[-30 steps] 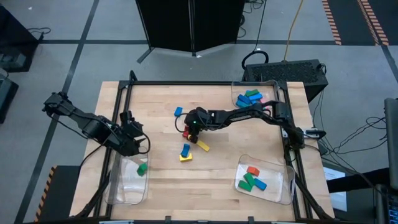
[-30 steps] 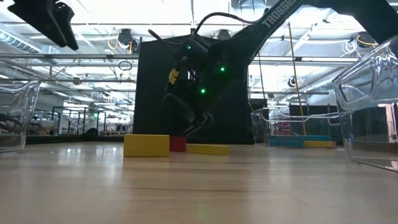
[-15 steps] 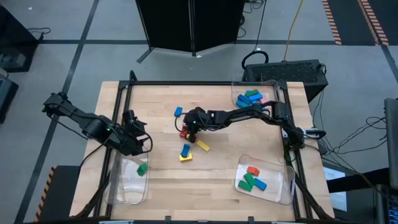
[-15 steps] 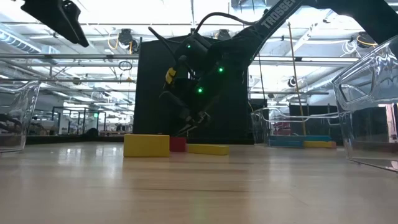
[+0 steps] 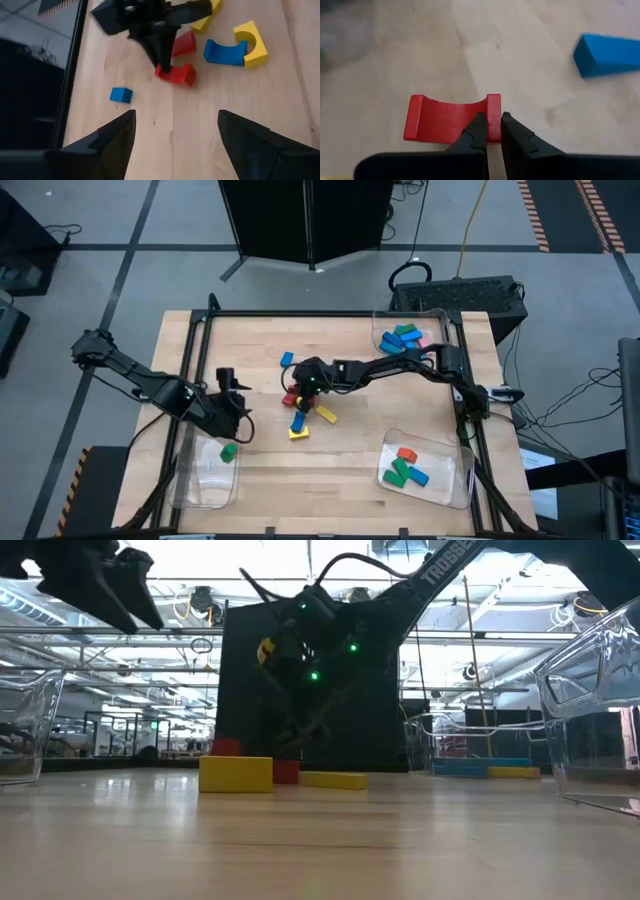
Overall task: Sort blocks by size
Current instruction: Put the red arch block into the bottom left transparent bin
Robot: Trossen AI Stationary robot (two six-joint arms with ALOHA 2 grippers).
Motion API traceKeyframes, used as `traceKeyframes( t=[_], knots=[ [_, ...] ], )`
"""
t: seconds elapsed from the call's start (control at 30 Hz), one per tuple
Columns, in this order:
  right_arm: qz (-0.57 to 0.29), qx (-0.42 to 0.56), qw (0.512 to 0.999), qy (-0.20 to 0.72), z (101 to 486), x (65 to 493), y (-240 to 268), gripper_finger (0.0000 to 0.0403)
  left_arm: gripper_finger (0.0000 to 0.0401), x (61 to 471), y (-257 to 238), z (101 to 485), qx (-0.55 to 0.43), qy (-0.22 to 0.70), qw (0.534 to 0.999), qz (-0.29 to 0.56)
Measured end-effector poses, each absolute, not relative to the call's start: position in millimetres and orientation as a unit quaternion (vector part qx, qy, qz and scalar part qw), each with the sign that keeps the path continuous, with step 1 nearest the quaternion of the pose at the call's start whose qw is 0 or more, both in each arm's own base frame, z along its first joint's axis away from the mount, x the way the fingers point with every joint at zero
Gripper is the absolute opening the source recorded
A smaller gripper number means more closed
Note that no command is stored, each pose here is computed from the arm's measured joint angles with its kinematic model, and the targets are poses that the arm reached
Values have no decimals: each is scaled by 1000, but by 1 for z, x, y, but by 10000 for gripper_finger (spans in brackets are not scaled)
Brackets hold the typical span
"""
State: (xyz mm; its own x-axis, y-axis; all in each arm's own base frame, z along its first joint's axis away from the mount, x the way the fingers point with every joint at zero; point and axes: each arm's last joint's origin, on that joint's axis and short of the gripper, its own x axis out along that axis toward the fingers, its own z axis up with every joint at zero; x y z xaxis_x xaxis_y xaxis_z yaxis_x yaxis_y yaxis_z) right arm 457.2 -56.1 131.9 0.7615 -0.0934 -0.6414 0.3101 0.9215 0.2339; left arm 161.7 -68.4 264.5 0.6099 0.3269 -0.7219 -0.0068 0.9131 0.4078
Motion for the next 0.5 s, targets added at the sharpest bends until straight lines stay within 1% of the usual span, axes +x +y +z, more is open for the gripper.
traceKeyframes(
  t=[0.1,0.23,0.37,0.5],
  knots=[
    [-87,192,929,303,136,460,-57,17,280,168,-72,260,214,436,870,82],
    [-46,226,931,284,140,463,-59,17,280,177,-77,250,252,462,847,70],
    [-25,249,932,262,145,465,-58,16,280,187,-82,237,288,485,824,57],
    [2,275,932,236,151,468,-57,17,280,200,-89,226,316,485,814,49]
  ],
)
